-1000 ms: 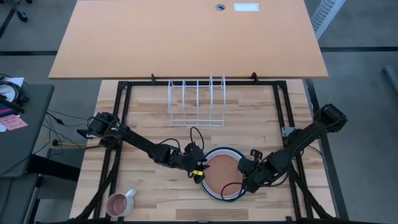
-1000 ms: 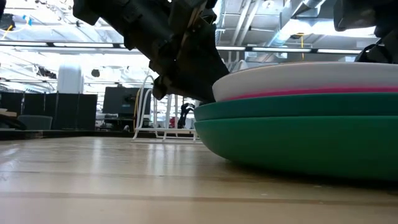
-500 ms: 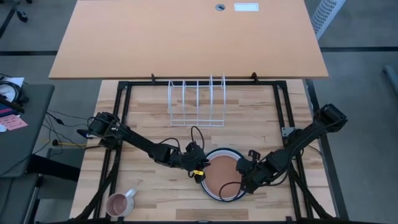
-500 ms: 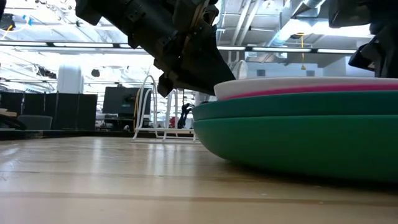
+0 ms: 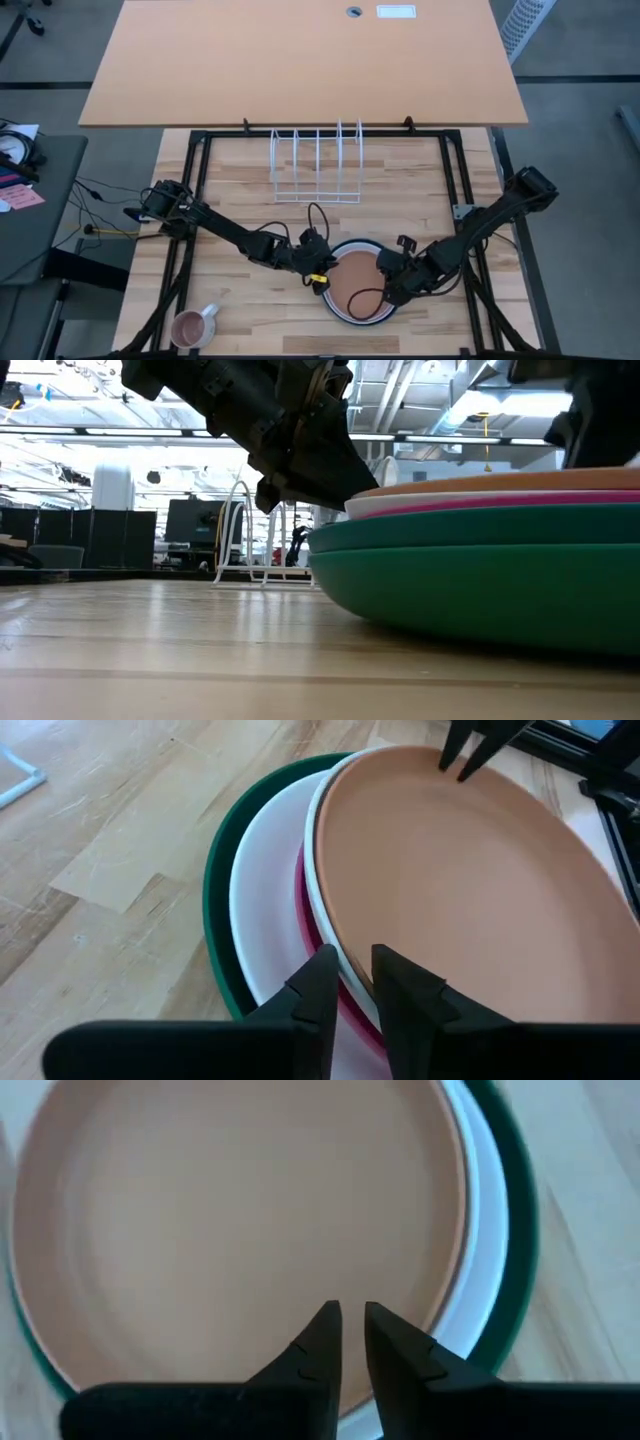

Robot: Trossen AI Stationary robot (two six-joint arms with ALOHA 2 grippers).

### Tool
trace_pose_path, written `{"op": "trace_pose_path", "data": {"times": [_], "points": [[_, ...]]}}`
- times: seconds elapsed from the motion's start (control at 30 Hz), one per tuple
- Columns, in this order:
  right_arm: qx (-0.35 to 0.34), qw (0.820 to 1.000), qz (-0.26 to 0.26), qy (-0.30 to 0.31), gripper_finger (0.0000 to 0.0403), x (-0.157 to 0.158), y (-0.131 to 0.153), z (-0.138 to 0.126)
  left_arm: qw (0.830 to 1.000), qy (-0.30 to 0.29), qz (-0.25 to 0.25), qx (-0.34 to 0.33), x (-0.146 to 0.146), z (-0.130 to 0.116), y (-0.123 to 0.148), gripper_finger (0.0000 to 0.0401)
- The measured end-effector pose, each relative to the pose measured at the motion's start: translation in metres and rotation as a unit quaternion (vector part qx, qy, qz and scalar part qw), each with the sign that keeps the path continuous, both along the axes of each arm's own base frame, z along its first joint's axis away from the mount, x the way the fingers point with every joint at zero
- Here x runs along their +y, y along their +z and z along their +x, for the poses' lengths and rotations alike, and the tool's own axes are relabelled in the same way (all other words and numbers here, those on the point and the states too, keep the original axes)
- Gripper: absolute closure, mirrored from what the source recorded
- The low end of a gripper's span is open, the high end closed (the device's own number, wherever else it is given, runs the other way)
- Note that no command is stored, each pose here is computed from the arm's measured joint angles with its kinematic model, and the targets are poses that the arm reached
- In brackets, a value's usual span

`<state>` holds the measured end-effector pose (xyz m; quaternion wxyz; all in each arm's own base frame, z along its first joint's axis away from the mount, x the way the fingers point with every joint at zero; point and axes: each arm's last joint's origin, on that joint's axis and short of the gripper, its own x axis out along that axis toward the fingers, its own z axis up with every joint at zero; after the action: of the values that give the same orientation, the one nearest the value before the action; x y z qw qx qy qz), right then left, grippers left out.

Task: Sort dishes
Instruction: Put the light orange plate in the dish rack

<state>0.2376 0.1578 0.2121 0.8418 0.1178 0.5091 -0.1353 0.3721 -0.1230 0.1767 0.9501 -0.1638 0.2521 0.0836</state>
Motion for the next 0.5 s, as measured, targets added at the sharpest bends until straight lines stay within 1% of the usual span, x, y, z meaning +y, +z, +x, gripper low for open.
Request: {"op": "trace_pose_path", "data": {"times": [0.13,0.37,0.5], "points": [[-0.005,1.0,-0.02,0.0,0.0339,0.002,0.0098,-0.0003,1.0,-0.001,0.001,0.0,-0.0002,0.0,0.0001,0.036],[0.008,0.999,-0.041,-0.002,0.0339,0.0038,0.008,-0.0064,1.0,-0.001,0.002,0.0,-0.0001,0.0,0.0002,0.038],[0.009,0.999,-0.04,-0.008,0.0338,0.0037,0.0086,-0.0078,1.0,-0.001,0.002,0.001,-0.0001,-0.0002,0.0,0.0383]]}}
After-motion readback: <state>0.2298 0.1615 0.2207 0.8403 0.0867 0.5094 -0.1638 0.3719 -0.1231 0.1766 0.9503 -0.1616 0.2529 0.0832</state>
